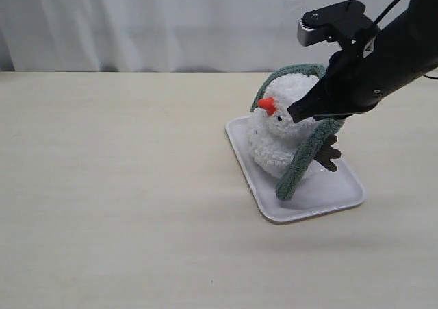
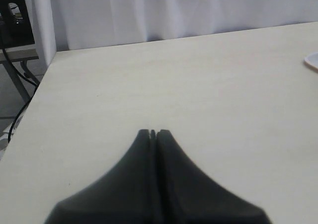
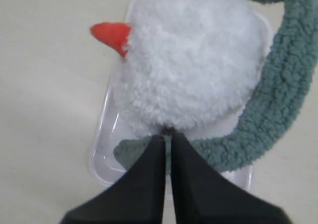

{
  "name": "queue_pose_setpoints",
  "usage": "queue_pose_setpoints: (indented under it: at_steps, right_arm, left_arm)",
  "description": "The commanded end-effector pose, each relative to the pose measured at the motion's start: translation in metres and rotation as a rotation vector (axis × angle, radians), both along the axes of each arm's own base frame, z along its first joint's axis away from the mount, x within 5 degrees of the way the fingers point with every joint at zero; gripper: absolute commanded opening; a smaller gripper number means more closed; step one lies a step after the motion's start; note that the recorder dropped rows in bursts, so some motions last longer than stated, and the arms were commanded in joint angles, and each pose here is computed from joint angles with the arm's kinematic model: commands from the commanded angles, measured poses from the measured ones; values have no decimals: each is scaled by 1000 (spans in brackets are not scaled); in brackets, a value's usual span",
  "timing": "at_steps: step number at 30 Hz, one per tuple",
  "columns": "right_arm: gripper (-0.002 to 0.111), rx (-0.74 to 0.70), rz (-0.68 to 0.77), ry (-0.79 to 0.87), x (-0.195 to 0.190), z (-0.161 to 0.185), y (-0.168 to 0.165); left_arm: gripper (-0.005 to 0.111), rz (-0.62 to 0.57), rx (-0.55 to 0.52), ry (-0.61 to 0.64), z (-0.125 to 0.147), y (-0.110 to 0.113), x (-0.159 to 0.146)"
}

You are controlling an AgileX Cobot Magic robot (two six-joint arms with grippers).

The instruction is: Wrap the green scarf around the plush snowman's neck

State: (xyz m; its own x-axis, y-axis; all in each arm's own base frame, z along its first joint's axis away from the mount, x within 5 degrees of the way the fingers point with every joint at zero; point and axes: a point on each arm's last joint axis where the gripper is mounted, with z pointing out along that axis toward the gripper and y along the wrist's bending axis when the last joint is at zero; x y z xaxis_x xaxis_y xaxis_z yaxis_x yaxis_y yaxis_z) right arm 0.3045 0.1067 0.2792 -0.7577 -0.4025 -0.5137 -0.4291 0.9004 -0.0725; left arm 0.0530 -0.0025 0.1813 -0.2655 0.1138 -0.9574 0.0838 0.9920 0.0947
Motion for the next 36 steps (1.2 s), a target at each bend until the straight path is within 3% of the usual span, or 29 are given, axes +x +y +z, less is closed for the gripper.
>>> queue_pose_setpoints:
  at_steps: [1, 21, 36]
  right_arm:
    - [4, -90, 8, 50, -11, 7, -10]
    - [4, -126, 28, 100, 13, -59, -2]
    - [4, -93, 25, 89, 11, -52, 0]
  left_arm:
    - [0, 1, -2, -10, 0, 0, 0]
    - [0, 1, -2, -10, 0, 0, 0]
    - [0, 1, -2, -10, 0, 0, 0]
